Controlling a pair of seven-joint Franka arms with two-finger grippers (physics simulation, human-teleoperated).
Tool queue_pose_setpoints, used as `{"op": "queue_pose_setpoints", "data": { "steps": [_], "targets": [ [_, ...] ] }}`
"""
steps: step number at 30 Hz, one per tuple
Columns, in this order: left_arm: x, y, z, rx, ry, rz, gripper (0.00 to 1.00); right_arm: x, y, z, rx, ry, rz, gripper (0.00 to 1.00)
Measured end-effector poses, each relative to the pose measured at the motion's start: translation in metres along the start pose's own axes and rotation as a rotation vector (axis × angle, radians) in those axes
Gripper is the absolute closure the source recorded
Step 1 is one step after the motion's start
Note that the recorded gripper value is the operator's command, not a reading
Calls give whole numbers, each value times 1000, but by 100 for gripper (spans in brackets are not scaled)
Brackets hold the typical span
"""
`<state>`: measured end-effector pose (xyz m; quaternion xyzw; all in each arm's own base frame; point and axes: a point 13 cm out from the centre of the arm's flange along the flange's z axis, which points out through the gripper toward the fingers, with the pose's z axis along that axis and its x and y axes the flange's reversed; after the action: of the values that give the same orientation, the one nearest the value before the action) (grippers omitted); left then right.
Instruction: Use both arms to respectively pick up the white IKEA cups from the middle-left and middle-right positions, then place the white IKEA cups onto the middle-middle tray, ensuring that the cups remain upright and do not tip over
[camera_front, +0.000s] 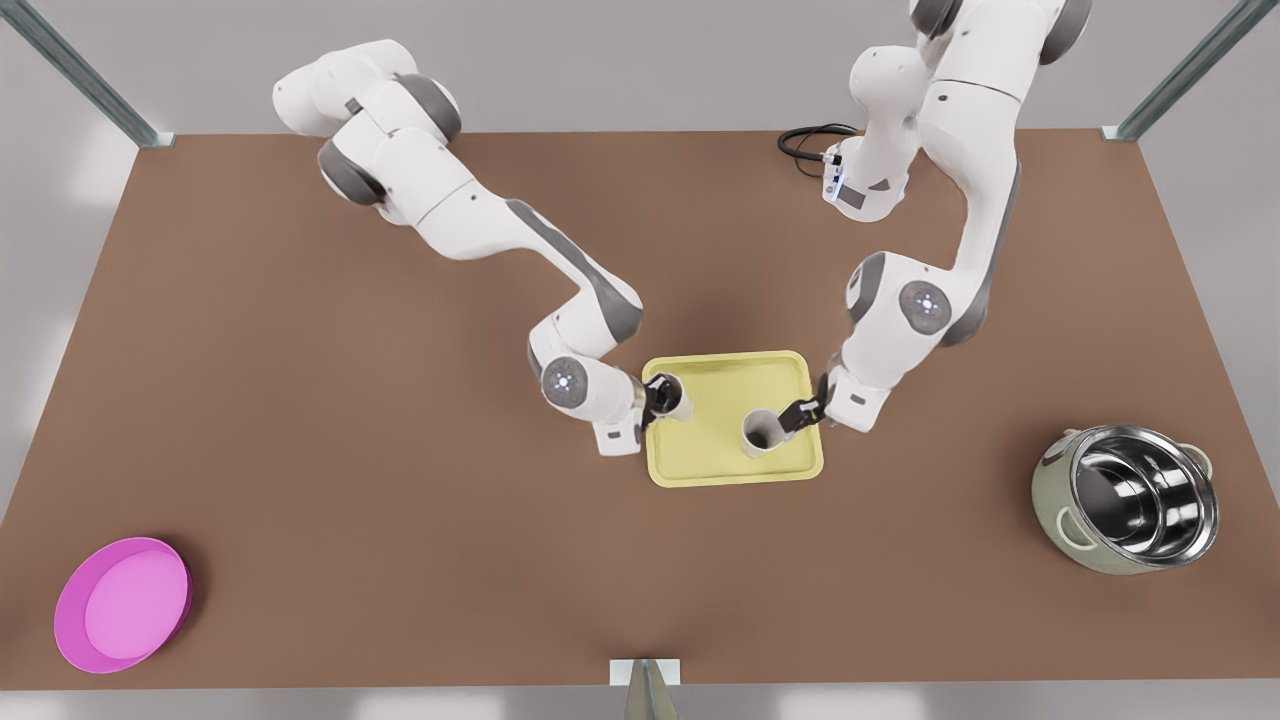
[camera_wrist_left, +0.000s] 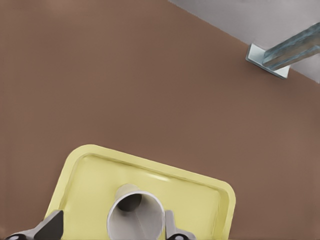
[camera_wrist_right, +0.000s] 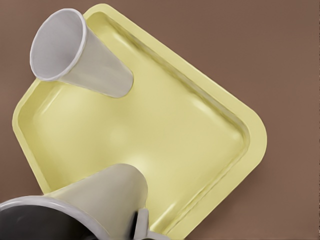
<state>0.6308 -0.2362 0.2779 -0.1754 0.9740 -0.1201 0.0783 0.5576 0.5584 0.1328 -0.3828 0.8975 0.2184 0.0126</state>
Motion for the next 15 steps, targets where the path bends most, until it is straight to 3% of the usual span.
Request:
{"op": "queue_pose_setpoints", "data": {
  "steps": [2, 4, 7, 11, 12, 13, 14, 15],
  "targets": [
    [-69, 13, -109, -37, -49, -11, 0, -1, 3, 6, 33, 6, 1, 79],
    [-99, 60, -181, -163, -51, 4, 0, -1, -4, 8, 58, 6, 17, 79],
    [-85, 82, -234, -308, 7, 90, 0, -3, -11, 13, 75, 3, 41, 79],
    [-57, 112, -230, -402, 176, 155, 0, -2, -12, 23, 90, 7, 59, 75],
    [-51, 117, -230, -413, 208, 170, 0, 0, -14, 25, 98, 12, 61, 69],
    [-46, 121, -229, -422, 236, 184, 0, 2, -16, 27, 103, 16, 65, 50],
    [-43, 125, -227, -429, 263, 197, 0, 3, -18, 29, 108, 19, 69, 0],
    [-41, 131, -227, -434, 285, 204, 0, 3, -19, 29, 111, 20, 74, 0]
  ]
}}
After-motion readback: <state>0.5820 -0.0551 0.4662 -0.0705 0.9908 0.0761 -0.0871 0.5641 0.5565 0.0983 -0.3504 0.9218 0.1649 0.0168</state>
